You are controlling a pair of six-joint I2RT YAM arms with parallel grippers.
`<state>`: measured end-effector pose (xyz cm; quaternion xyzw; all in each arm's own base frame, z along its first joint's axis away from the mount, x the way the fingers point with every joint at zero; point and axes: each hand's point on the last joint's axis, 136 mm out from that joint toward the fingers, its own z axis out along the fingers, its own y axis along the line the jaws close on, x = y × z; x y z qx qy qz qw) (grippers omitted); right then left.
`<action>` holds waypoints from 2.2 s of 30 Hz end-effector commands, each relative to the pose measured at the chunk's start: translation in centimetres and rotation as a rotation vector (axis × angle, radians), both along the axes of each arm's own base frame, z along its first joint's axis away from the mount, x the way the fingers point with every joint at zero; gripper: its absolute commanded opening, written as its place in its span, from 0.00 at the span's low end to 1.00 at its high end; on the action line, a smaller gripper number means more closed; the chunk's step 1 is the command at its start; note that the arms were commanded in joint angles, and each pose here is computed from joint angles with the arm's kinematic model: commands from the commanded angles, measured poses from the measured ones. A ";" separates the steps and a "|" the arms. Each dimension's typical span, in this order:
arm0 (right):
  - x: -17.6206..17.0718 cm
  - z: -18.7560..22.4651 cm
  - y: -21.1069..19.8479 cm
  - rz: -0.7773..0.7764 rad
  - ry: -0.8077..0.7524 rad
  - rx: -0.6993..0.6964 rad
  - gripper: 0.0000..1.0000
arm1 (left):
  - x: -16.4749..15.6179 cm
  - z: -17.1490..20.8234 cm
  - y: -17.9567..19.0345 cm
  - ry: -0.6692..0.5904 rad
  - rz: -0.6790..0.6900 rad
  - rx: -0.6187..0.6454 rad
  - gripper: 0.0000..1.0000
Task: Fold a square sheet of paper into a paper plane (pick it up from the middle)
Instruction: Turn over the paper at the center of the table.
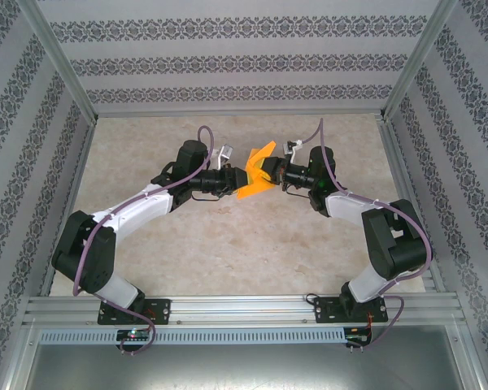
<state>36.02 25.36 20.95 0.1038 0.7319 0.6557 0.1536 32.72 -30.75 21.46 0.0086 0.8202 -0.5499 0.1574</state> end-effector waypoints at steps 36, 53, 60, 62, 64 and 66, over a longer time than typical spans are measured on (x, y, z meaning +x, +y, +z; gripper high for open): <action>-1.0 -0.8 -10.8 -0.174 -0.063 -0.517 0.65 | 0.1 -8.8 10.6 -0.460 -0.181 1.652 0.07; -0.7 -0.2 -12.0 -0.175 -0.032 -0.538 0.66 | -5.8 -18.2 0.6 -0.560 -0.444 1.592 0.30; -0.9 -1.2 -12.0 -0.172 -0.003 -0.539 0.66 | -7.8 -18.1 -1.2 -0.488 -0.499 1.419 0.43; -1.2 -1.4 -11.9 -0.169 0.001 -0.536 0.65 | -8.4 -17.3 -2.1 -0.448 -0.503 1.332 0.47; -1.6 -1.7 -11.8 -0.166 0.004 -0.538 0.65 | -8.7 -16.2 -2.7 -0.419 -0.499 1.252 0.54; -2.1 -2.1 -11.8 -0.165 0.012 -0.541 0.65 | -8.9 -15.1 -3.1 -0.389 -0.492 1.175 0.55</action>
